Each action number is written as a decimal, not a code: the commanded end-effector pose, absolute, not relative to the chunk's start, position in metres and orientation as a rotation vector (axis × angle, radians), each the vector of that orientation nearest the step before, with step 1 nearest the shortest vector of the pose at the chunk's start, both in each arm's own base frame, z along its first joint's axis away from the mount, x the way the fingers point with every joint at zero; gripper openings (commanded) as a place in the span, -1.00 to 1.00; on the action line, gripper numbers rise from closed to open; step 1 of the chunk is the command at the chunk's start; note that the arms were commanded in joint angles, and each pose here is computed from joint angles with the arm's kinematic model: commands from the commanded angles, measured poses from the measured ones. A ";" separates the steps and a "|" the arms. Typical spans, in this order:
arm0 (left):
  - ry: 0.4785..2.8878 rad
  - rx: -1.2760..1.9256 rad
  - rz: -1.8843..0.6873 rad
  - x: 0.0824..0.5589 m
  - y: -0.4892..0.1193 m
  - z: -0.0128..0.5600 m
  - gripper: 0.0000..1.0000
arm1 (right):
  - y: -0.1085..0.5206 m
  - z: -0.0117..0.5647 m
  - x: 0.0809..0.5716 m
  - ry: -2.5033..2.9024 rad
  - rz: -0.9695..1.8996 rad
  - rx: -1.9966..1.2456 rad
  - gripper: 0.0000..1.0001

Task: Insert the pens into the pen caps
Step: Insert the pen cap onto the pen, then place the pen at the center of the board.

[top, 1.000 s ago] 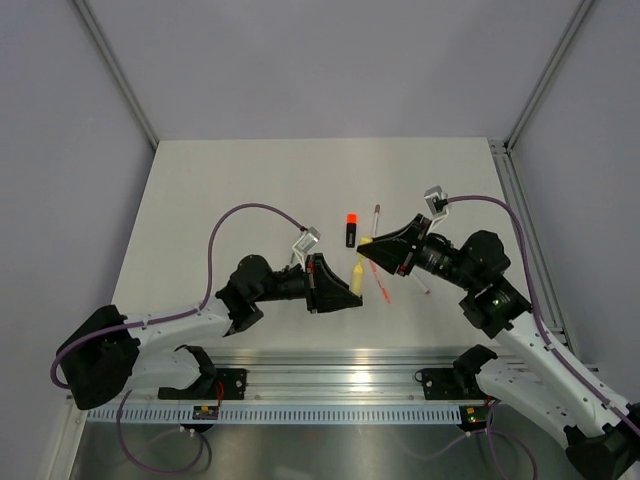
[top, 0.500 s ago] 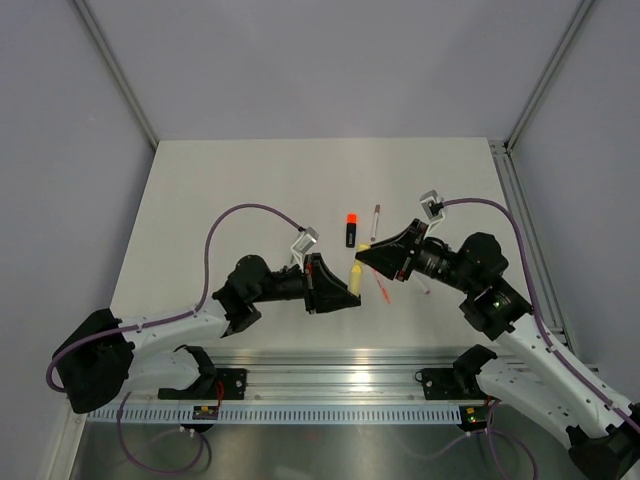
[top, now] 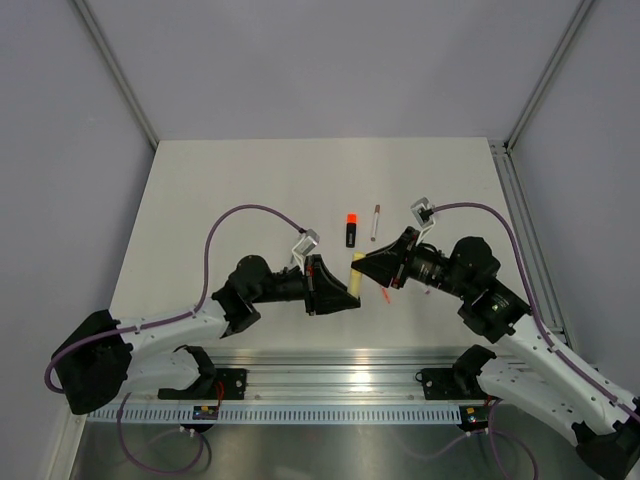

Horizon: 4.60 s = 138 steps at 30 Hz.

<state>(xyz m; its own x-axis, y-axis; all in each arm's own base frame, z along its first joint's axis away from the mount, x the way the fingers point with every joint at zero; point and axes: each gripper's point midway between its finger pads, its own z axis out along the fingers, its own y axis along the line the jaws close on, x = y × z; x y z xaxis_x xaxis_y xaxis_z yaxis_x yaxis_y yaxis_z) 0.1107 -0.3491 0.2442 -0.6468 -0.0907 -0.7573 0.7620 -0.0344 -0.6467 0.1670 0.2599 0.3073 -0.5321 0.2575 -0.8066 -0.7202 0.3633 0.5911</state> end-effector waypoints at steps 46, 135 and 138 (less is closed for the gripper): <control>1.349 0.605 -1.694 0.134 -0.310 0.309 -1.00 | 0.301 0.139 0.039 2.186 1.418 -0.592 -0.99; 1.541 -0.121 -1.251 0.194 -0.214 0.375 0.98 | 0.186 0.162 0.272 2.245 0.554 0.027 0.15; 1.576 -0.078 -1.247 0.197 -0.225 0.371 0.98 | 0.158 0.151 0.262 2.249 0.517 0.127 -0.09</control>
